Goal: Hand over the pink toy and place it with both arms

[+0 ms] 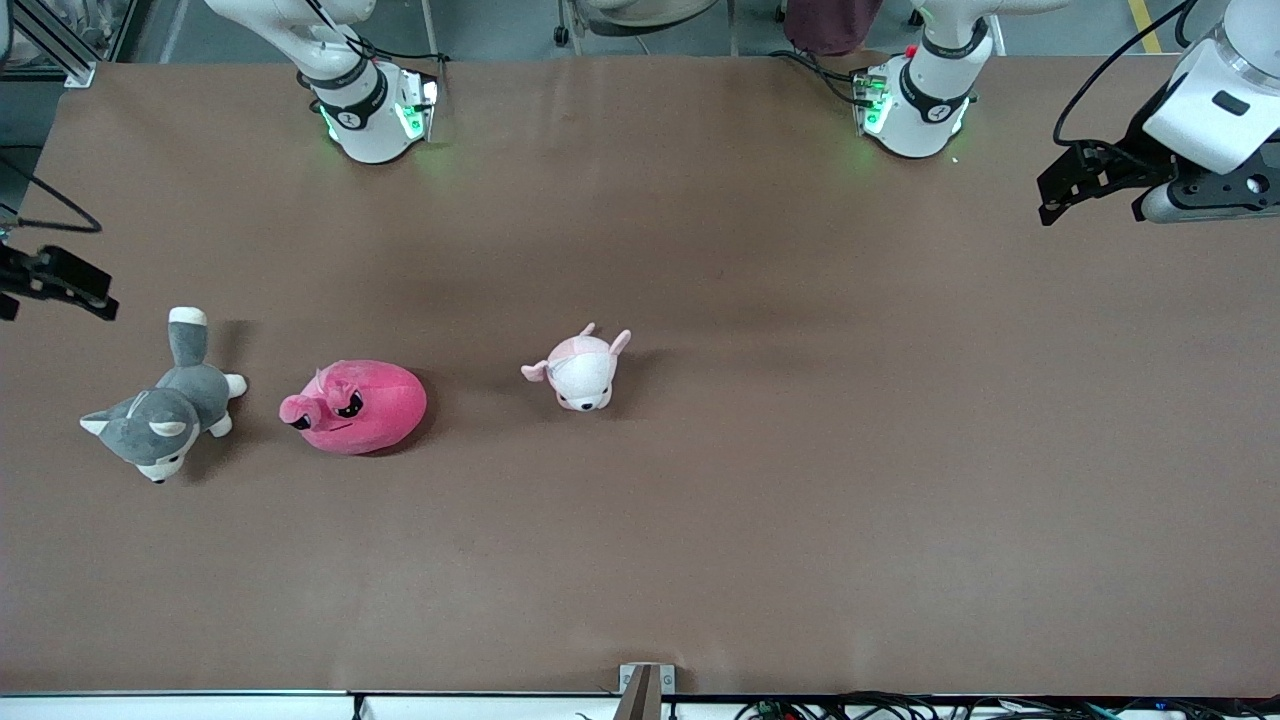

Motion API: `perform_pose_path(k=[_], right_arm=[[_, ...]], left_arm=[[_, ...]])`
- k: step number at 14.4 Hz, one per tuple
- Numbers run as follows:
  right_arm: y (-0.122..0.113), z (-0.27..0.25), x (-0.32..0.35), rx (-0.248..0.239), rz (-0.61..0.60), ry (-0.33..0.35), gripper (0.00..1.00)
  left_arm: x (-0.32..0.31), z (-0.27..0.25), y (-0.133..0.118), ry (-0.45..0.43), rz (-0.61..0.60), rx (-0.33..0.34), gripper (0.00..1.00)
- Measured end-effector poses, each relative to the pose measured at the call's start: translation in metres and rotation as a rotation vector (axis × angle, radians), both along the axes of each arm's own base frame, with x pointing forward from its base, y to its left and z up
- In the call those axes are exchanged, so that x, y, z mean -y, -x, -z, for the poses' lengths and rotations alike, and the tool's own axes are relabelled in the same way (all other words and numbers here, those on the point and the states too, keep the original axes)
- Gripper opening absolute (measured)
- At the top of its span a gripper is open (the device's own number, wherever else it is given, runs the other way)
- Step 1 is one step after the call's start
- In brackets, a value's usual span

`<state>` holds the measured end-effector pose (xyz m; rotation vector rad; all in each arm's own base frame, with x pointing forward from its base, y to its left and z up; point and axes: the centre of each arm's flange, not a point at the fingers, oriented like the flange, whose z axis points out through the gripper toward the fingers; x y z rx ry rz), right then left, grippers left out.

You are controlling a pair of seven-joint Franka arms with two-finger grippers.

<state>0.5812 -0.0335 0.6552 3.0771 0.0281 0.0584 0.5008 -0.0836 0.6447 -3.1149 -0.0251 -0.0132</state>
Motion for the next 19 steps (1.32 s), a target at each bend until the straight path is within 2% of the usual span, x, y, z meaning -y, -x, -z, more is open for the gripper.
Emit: perform_pose_path(k=[4, 9, 12, 19], right_arm=[[0.020, 0.001, 0.012, -0.004, 0.007, -0.014, 1.00], [0.033, 0.016, 0.011, 0.018, 0.003, -0.015, 1.00], [0.035, 0.013, 0.010, 0.044, 0.009, -0.015, 1.00], [0.035, 0.019, 0.012, 0.041, 0.017, -0.016, 1.00]], left_arm=[[-0.004, 0.000, 0.000, 0.000, -0.008, -0.004, 1.00], [-0.004, 0.001, 0.000, 0.000, -0.008, -0.006, 1.00], [-0.004, 0.001, 0.000, 0.000, -0.008, -0.007, 1.00], [-0.004, -0.003, 0.000, 0.001, -0.008, 0.002, 1.00]])
